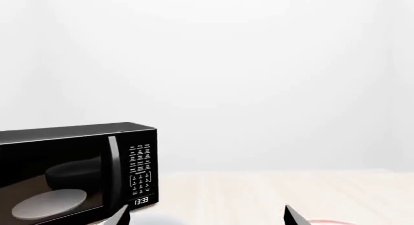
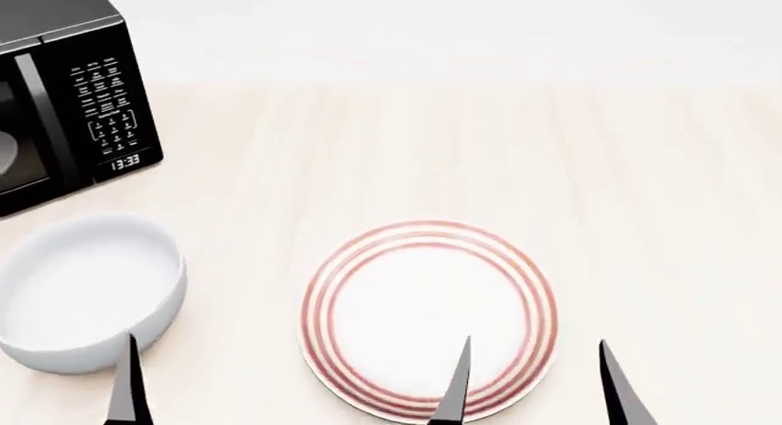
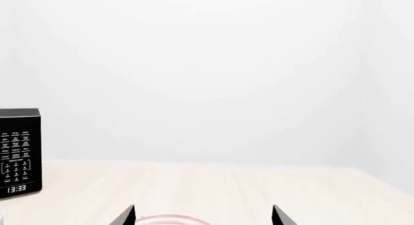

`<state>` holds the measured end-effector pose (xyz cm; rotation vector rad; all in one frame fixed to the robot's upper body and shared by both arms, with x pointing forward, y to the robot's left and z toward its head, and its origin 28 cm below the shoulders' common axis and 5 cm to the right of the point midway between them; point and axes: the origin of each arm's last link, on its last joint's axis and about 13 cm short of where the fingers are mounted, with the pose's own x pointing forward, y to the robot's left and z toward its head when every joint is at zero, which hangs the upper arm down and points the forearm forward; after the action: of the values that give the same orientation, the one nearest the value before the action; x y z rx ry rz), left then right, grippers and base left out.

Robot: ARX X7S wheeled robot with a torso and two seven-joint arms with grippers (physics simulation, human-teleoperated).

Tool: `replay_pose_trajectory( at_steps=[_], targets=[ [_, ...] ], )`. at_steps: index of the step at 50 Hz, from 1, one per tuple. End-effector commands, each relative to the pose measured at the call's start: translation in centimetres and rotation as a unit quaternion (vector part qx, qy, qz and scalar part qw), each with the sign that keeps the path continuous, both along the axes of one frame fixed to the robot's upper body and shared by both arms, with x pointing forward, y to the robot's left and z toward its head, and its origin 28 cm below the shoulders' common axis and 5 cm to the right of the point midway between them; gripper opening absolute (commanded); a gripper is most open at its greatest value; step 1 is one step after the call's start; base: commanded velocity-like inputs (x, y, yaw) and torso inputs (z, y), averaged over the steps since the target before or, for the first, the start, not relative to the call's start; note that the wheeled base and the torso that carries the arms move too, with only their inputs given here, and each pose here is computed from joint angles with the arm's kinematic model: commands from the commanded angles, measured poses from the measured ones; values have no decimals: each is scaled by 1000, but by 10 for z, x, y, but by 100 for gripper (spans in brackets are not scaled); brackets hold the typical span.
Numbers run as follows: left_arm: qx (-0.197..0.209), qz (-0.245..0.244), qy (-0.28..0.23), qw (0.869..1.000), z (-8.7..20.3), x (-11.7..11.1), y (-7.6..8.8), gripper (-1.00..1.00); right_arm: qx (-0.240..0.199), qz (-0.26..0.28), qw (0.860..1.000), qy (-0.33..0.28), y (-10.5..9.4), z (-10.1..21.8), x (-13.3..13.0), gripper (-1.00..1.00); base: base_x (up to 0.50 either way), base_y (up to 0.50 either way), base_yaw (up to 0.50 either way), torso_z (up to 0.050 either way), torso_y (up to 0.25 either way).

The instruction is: Pick up the white bowl and put it on the plate.

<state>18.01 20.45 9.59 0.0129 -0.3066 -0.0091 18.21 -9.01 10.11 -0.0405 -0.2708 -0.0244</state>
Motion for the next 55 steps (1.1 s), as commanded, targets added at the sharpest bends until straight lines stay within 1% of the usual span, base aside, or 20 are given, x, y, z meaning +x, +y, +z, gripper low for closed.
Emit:
replay_pose_trajectory(
  at_steps=[1, 8, 12, 14, 18, 23, 27, 30, 31, 32, 38, 43, 45, 47, 49, 51, 52, 53, 54, 55],
  targets=[
    [1, 0, 2, 1000, -1, 0, 0, 100, 1, -2, 1000, 2, 0, 0, 0, 100, 500, 0, 0, 0, 0],
    [2, 0, 3, 1000, -1, 0, 0, 100, 1, -7, 1000, 5, 1, 0, 1, 100, 498, 0, 0, 0, 0],
    [4, 2, 6, 1000, -1, -1, 0, 100, -4, -7, 1000, 1, 1, 0, 0, 100, 0, 0, 0, 0, 4],
    [-5, -4, 8, 1000, 0, -1, 0, 100, -3, -7, 1000, 1, 1, 0, 0, 100, 0, 0, 0, 0, 0],
    [0, 0, 7, 1000, 3, -2, 0, 100, -4, -5, 1000, 1, 1, 0, 0, 100, 0, 0, 0, 0, 0],
    [6, 14, 10, 1000, 17, -5, 1, 100, -4, -4, 1000, 2, 1, 0, -1, 100, 0, 0, 0, 0, 0],
    [9, 11, -1, 1000, 33, -9, 1, 100, -4, -5, 1000, 1, 2, -1, 0, 100, 0, 0, 0, 0, 0],
    [12, 28, 1, 1000, 44, -9, 4, 100, -4, -5, 1000, 1, 1, -1, 0, 100, 0, 0, 0, 0, 0],
    [-1, 34, 2, 999, 49, -10, 5, 100, -4, -5, 1000, 1, 1, -1, 0, 100, 0, 0, 0, 0, 0],
    [-4, 36, 6, 999, 53, -10, 6, 100, -5, -5, 1000, 1, 1, -1, 0, 100, 0, 0, 0, 0, 0],
    [-4, 82, 15, 997, 75, -3, 20, 100, -4, -6, 1000, 0, 1, 0, -1, 100, 0, 0, 0, 0, 0],
    [-16, 120, 32, 992, 88, 9, 39, 100, -5, -4, 1000, -3, 2, 3, -2, 100, 0, 0, 0, 0, 0],
    [-23, 117, 53, 991, 89, 14, 47, 100, -5, -4, 1000, -3, 1, 2, -2, 100, 0, 0, 0, 0, 0],
    [-16, 131, 68, 989, 90, 19, 59, 100, -5, -5, 1000, -4, 0, 3, -3, 100, 0, 0, 0, 0, 0],
    [-24, 127, 80, 988, 91, 21, 64, 100, -5, -6, 1000, -4, 0, 4, -3, 100, 0, 0, 0, 0, 0],
    [-19, 130, 90, 987, 91, 26, 68, 100, -5, -6, 1000, -4, 0, 4, -3, 100, 0, 0, 0, 0, 0],
    [-25, 128, 99, 987, 91, 28, 70, 100, -5, -6, 1000, -4, 0, 4, -3, 100, 0, 0, 0, 0, 0],
    [-41, 121, 112, 985, 91, 33, 72, 100, -6, -5, 1000, -4, 0, 3, -3, 100, 0, 0, 0, 0, 0],
    [-43, 121, 115, 985, 91, 34, 73, 100, -6, -5, 1000, -4, 0, 3, -3, 100, 0, 0, 0, 0, 0],
    [-60, 118, 128, 983, 90, 41, 76, 100, -6, -5, 1000, -4, 0, 3, -3, 100, 0, 0, 0, 0, 0]
  ],
)
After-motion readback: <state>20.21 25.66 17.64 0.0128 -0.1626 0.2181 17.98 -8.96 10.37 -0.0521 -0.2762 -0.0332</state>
